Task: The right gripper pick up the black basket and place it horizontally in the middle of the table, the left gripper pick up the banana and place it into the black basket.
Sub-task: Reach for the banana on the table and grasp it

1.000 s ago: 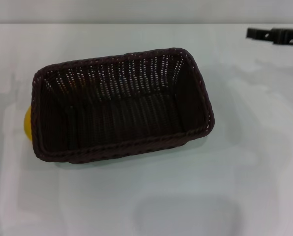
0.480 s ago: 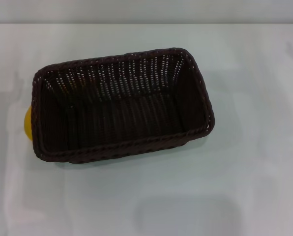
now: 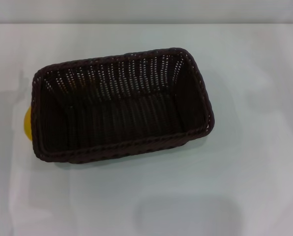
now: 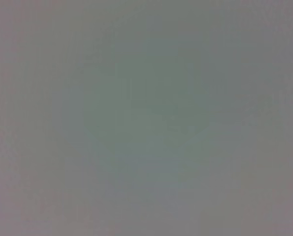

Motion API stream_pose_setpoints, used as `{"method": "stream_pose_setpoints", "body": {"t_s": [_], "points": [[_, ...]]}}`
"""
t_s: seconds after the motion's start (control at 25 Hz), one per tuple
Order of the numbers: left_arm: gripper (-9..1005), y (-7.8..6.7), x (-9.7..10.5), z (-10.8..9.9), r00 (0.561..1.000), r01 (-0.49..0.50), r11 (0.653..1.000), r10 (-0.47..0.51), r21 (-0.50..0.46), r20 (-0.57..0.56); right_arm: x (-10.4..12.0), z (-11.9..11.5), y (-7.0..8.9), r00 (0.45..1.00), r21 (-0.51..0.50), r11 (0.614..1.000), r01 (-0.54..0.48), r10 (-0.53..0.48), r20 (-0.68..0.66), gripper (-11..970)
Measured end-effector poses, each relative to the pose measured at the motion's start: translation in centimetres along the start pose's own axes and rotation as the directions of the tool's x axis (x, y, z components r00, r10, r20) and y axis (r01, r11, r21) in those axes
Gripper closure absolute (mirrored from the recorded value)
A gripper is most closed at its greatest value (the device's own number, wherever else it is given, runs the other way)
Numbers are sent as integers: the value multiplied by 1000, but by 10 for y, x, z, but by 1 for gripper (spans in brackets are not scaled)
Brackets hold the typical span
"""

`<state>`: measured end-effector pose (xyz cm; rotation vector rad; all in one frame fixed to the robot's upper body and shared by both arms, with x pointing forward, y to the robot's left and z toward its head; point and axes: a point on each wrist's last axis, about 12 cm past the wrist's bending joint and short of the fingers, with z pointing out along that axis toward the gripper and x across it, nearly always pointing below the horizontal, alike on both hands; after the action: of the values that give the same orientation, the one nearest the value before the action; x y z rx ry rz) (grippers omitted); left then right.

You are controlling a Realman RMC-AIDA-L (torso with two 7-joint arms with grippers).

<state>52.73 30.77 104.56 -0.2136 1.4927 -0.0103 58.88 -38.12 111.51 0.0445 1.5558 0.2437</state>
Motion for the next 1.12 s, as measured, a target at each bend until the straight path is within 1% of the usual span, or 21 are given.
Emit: {"method": "stream_pose_setpoints", "body": {"t_s": [0.08, 0.24, 0.4, 0.48, 0.6, 0.68, 0.76, 0.84, 1.04, 1.12], "points": [[122, -1, -1, 1, 1000, 1, 1000, -1, 5, 2, 3, -6, 2, 998, -33, 999, 36, -34, 54, 100], [122, -6, -2, 3, 1000, -7, 1000, 7, 28, 3, 7, -12, 12, 989, -105, 987, 119, -108, 99, 100], [122, -11, -2, 5, 1000, -10, 999, 10, 49, -6, 9, -15, 11, 989, -112, 987, 115, -104, 102, 100], [122, -14, -3, 7, 999, -15, 998, 17, 59, -33, 10, -16, 10, 990, -110, 988, 112, -102, 98, 100], [122, -18, -7, 6, 996, -62, 996, 66, 71, -56, 12, -18, 8, 991, -98, 989, 107, -99, 86, 100], [122, -19, -13, 3, 991, -127, 990, 130, 61, -44, 13, -18, 7, 992, -96, 990, 106, -99, 80, 100], [122, -21, -21, 2, 984, -169, 984, 172, 54, -44, 13, -18, 7, 992, -95, 990, 106, -98, 77, 100], [122, -22, -29, 1, 980, -186, 981, 189, 54, -62, 14, -19, 6, 993, -91, 990, 104, -97, 74, 100], [123, -19, -49, -7, 972, -219, 975, 222, 48, -73, 16, -21, 3, 994, -78, 992, 99, -94, 64, 100], [123, -20, -57, -10, 970, -220, 974, 225, 61, -91, 16, -22, 1, 994, -75, 992, 99, -94, 62, 100]]}}
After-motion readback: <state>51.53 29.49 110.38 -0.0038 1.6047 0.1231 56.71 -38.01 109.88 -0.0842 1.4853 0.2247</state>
